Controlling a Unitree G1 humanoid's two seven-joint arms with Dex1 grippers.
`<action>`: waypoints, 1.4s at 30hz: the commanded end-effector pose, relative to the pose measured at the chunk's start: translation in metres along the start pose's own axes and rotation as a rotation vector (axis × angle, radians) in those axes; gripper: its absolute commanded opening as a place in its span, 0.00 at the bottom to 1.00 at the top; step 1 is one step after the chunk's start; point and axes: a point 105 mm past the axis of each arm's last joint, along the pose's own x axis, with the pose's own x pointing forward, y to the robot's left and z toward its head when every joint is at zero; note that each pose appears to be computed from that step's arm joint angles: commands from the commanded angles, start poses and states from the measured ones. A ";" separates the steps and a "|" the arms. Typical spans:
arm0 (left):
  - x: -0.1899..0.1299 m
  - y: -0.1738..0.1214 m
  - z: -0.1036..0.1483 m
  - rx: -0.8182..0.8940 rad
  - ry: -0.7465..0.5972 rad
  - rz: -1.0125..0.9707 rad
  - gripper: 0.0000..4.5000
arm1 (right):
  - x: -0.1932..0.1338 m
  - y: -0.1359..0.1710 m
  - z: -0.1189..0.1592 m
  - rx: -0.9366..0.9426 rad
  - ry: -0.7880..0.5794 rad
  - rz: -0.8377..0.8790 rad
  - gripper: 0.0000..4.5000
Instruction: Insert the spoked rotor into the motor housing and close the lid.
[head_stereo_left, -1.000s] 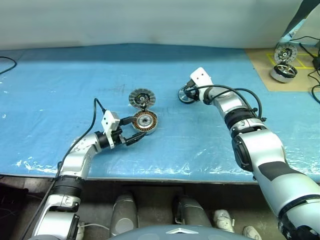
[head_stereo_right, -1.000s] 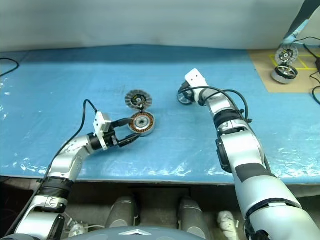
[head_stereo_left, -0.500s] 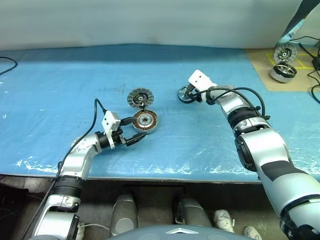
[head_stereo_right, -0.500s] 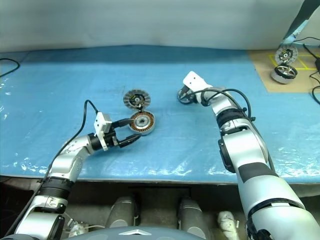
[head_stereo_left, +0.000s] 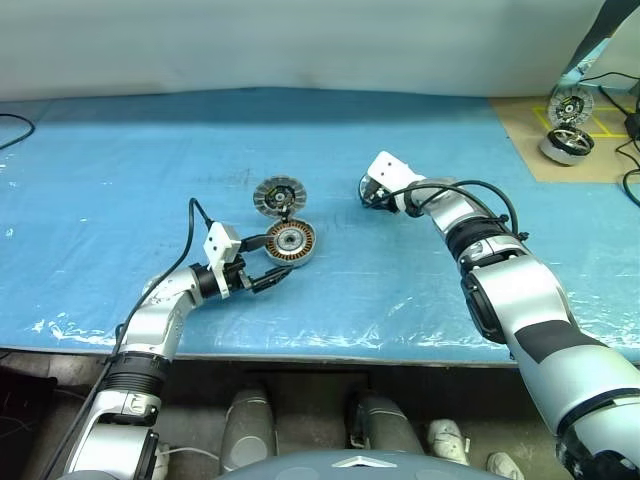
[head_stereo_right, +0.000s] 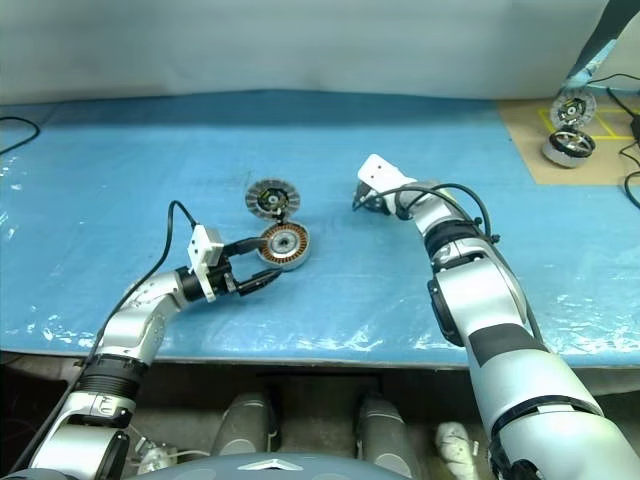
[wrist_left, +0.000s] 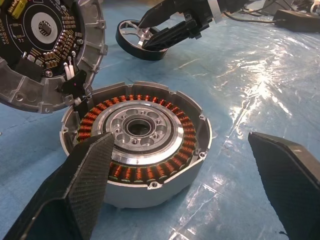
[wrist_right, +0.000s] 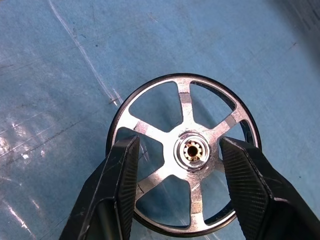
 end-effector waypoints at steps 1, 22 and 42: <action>-0.001 -0.003 -0.005 -0.007 0.026 -0.004 1.00 | 0.000 0.006 0.004 -0.009 -0.018 0.064 0.46; -0.008 -0.001 0.013 -0.019 -0.024 -0.029 1.00 | -0.053 0.003 0.020 0.169 -0.308 0.235 0.36; -0.021 0.015 0.015 -0.005 0.011 -0.039 1.00 | -0.114 0.096 0.082 0.450 -0.562 0.616 0.36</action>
